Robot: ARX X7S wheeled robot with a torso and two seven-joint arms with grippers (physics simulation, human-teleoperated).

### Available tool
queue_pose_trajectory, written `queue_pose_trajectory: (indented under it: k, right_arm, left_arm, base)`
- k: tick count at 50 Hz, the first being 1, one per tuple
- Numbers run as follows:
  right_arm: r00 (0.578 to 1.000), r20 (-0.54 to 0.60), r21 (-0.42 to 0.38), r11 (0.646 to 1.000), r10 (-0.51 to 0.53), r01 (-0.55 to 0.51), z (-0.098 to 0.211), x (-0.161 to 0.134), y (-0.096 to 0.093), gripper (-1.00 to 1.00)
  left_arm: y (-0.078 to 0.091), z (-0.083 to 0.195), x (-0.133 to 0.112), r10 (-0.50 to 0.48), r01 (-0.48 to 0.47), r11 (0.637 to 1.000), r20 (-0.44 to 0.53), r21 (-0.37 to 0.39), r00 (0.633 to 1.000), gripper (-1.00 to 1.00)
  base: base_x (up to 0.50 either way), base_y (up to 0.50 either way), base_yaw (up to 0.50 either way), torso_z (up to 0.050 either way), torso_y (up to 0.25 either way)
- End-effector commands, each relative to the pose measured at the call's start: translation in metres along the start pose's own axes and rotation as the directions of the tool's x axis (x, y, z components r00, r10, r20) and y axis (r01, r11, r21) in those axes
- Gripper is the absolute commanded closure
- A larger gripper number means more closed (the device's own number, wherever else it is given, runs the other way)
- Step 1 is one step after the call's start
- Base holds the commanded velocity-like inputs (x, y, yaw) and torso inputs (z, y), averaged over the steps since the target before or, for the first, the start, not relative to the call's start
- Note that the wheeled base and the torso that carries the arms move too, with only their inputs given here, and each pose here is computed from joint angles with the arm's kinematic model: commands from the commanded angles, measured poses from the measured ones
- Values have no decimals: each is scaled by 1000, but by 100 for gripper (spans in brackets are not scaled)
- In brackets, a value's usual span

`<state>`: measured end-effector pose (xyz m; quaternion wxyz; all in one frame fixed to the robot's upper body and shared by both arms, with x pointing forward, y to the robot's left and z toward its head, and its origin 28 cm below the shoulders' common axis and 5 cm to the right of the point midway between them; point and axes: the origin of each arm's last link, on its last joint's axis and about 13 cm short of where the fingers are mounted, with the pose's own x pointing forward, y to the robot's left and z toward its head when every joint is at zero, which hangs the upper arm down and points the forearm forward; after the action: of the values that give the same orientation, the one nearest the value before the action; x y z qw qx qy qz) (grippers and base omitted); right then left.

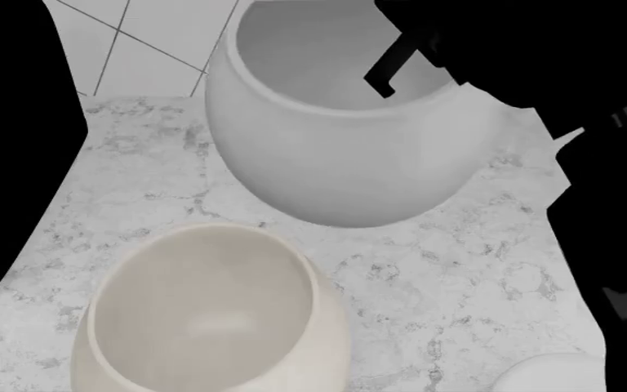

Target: Stack the bowls from largest to smallest.

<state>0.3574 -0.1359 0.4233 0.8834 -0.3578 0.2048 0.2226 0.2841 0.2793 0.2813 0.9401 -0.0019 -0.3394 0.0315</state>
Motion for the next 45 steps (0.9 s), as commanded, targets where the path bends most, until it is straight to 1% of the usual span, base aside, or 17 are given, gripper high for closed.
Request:
queue_pose_trajectory:
  k: [1, 12, 21, 36, 45]
  right_arm:
    - [989, 109, -76, 993, 100, -92, 22, -12, 12, 100]
    - [973, 158, -108, 982, 170, -154, 33, -19, 23, 100]
    - [961, 172, -127, 972, 217, -197, 38, -19, 32, 100]
    - [943, 173, -158, 953, 285, -259, 43, -7, 44, 100]
    - [934, 167, -162, 943, 317, -291, 42, -1, 51, 100]
  left_arm:
    - [2, 2, 1, 20, -21, 999, 20, 30, 1000, -100]
    - [5, 2, -1, 25, -26, 999, 21, 31, 999, -100]
    - [6, 4, -1, 30, -31, 999, 25, 33, 999, -100]
    - [7, 7, 0, 34, -35, 999, 32, 35, 999, -100]
    - [9, 6, -2, 41, -42, 999, 31, 35, 999, -100]
  base:
    - [0, 0, 0, 0, 0]
    - [0, 0, 0, 0, 0]
    - [0, 0, 0, 0, 0]
    - [0, 0, 0, 0, 1]
    - [0, 0, 0, 0, 0]
